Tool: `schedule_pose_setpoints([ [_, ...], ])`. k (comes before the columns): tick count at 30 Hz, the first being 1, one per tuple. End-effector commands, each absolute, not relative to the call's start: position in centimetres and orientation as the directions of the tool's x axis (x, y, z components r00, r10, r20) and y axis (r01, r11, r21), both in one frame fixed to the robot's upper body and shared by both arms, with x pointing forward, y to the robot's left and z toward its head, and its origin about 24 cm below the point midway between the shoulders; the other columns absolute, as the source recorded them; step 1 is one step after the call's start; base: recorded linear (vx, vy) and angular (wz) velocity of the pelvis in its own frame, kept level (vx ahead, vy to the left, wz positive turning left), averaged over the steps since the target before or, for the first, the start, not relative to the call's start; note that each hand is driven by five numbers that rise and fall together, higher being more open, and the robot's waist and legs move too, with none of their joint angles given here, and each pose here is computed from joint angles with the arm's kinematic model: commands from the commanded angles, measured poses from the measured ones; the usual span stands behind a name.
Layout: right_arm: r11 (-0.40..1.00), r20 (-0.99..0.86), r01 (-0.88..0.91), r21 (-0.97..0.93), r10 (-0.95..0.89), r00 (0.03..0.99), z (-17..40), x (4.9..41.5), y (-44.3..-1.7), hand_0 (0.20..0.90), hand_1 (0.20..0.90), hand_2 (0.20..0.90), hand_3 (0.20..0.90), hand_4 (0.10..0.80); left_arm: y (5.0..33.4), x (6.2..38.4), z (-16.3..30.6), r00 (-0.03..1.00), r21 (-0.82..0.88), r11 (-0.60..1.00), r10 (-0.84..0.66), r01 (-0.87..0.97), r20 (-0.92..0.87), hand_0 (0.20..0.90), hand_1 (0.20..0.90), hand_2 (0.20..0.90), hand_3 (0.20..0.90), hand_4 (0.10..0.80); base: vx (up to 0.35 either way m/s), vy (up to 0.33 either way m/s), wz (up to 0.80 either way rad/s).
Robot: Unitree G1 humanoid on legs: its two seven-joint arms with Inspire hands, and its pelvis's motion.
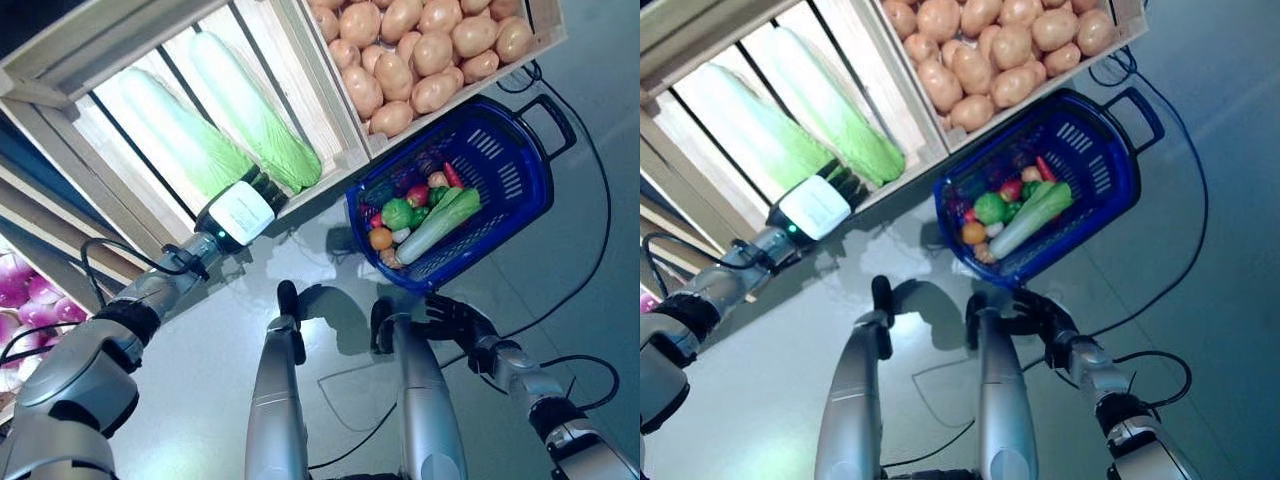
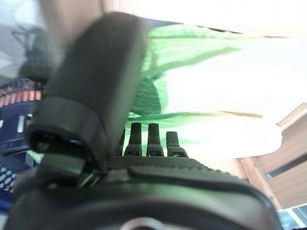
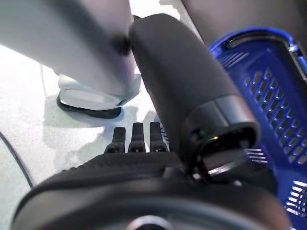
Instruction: Put vegetables into the basket
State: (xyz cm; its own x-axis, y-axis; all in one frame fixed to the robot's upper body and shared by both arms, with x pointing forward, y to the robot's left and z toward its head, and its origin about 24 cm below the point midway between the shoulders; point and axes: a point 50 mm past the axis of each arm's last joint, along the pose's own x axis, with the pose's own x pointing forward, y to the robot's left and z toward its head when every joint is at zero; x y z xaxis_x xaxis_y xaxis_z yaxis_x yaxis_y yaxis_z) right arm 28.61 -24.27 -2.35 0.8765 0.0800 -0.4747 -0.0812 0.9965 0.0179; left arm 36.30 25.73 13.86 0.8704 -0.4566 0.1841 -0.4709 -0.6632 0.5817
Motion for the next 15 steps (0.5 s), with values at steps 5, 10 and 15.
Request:
schedule_pose_setpoints([
  [5, 0.999, -0.435, 0.036, 0.022, -0.023, 0.9, -1.5, 26.9, -27.6, 0.9, 0.9, 0.9, 0.9, 0.8, 29.3, 35.5, 19.9, 0.795, 0.39, -0.71, -0.414, -0.587, 0.443, 0.9, 0.9, 0.9, 0.9, 0.8, -0.004, 0.013, 0.0],
  [10, 0.999, -0.427, 0.033, 0.026, -0.018, 0.904, -1.3, 26.8, -27.8, 0.9, 0.9, 0.9, 0.9, 0.8, 29.8, 35.3, 21.4, 0.785, 0.365, -0.723, -0.396, -0.586, 0.476, 0.9, 0.9, 0.9, 0.9, 0.8, 0.0, 0.007, 0.0],
  [15, 0.999, -0.423, 0.037, 0.027, -0.022, 0.906, -1.2, 26.6, -27.9, 0.9, 0.9, 0.9, 0.9, 0.8, 30.4, 35.0, 21.9, 0.794, 0.342, -0.75, -0.386, -0.566, 0.469, 0.9, 0.9, 0.9, 0.9, 0.8, 0.0, 0.0, 0.0],
])
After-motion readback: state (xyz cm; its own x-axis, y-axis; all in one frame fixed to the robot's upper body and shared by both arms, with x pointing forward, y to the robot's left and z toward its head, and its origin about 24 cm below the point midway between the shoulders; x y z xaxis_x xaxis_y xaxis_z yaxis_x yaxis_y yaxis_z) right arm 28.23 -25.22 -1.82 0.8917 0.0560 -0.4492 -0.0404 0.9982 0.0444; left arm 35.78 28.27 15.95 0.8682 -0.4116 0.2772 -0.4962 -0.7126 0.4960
